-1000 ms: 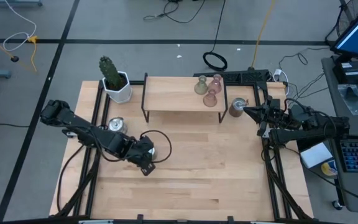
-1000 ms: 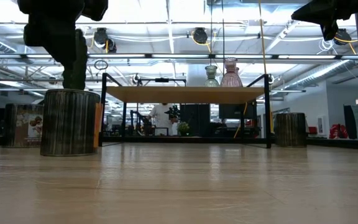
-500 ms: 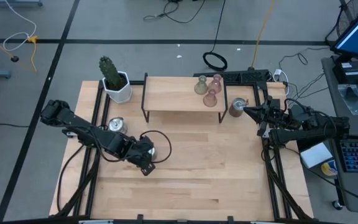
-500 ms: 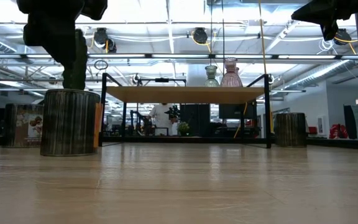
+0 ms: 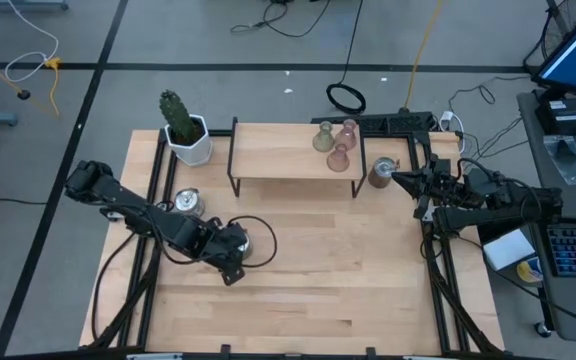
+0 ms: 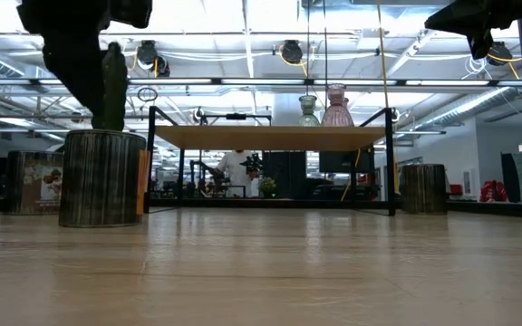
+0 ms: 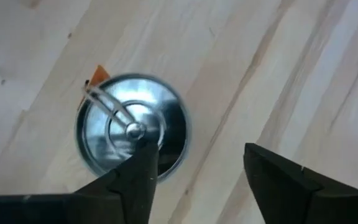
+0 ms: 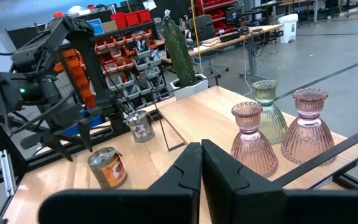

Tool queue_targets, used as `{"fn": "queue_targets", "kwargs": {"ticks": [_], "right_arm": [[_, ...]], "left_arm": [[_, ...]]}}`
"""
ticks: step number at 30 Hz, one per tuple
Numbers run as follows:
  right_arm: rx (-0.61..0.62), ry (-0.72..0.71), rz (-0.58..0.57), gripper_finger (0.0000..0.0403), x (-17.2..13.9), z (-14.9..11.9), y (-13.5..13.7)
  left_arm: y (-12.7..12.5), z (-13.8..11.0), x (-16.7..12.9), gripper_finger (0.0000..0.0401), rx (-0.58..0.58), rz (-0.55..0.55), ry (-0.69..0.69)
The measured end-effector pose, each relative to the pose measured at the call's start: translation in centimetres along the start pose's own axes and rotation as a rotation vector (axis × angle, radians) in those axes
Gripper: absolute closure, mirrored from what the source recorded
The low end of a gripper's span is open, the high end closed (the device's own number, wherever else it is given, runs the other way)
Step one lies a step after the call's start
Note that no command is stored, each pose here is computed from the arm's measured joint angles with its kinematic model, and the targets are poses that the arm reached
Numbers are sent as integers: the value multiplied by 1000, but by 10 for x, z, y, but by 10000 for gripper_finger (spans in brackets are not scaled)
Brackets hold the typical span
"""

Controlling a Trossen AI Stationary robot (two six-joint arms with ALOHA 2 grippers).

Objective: Pick & Place candle stick holders
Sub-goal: Put the orange scented candle on the shelf

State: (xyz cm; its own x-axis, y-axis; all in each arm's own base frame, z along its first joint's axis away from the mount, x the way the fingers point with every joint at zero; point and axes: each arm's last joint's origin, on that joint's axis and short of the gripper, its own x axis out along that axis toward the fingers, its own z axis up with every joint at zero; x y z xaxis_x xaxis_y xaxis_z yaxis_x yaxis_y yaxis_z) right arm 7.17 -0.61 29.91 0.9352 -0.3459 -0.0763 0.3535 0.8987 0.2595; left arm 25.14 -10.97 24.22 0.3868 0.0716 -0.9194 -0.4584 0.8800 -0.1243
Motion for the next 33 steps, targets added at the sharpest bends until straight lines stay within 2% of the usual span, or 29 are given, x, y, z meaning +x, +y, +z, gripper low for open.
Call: {"fn": "queue_targets", "kwargs": {"ticks": [14, 33], "right_arm": [[1, 0, 0, 399, 0, 0, 0], [3, 0, -1, 399, 0, 0, 0]], "left_arm": [[2, -3, 2, 158, 159, 65, -30], [-8, -16, 31, 157, 224, 176, 57]]}}
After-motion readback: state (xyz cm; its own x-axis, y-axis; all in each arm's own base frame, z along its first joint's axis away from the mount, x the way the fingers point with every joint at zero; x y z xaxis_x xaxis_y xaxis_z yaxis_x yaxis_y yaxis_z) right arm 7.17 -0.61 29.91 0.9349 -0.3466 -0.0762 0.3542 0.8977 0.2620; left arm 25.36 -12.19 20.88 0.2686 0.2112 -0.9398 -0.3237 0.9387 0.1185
